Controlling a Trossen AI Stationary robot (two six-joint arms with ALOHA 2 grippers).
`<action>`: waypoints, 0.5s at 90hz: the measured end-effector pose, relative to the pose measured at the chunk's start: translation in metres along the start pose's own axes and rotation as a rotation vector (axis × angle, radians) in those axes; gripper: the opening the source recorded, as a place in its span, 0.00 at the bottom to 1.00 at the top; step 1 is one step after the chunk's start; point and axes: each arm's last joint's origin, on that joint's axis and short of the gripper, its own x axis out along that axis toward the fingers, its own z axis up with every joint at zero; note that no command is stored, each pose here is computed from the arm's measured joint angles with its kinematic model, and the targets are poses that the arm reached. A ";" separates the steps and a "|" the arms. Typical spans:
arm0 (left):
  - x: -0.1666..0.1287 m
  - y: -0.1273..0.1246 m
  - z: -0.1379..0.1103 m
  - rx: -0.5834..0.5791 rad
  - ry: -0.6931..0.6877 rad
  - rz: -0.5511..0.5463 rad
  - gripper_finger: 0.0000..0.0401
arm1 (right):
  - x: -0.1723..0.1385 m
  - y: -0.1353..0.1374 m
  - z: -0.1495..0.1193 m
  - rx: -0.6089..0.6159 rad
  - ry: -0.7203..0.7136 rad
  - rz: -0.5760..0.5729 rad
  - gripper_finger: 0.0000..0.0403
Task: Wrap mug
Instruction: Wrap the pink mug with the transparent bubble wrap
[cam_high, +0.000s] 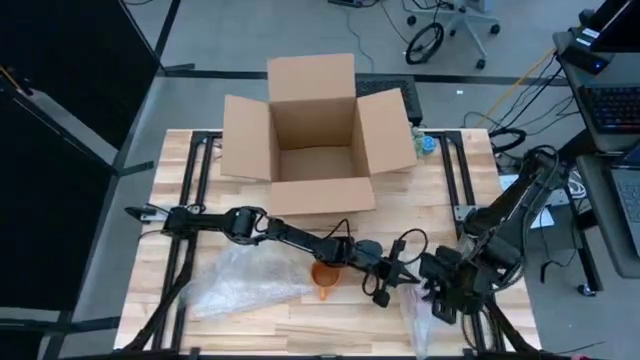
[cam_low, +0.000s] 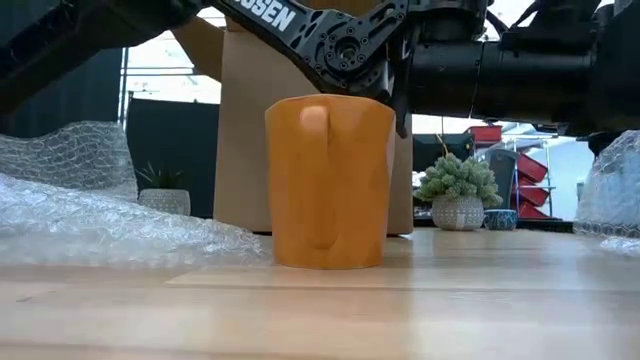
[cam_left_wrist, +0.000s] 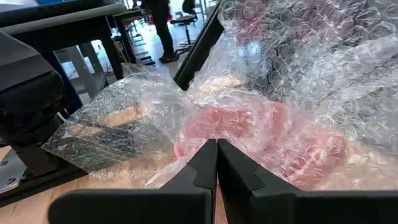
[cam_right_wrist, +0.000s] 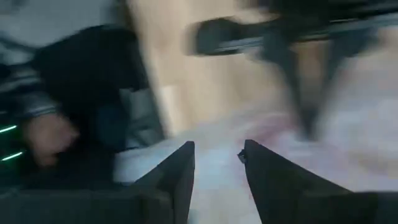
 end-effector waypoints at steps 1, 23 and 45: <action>0.000 0.000 0.000 0.000 0.000 0.000 0.00 | 0.000 0.002 -0.001 -0.002 -0.001 0.014 0.30; 0.000 0.000 0.000 0.001 -0.004 0.001 0.00 | 0.014 0.026 -0.030 0.070 0.041 0.110 0.30; 0.000 0.001 0.002 0.004 -0.026 0.005 0.00 | 0.049 0.013 -0.042 -0.042 0.043 -0.178 0.30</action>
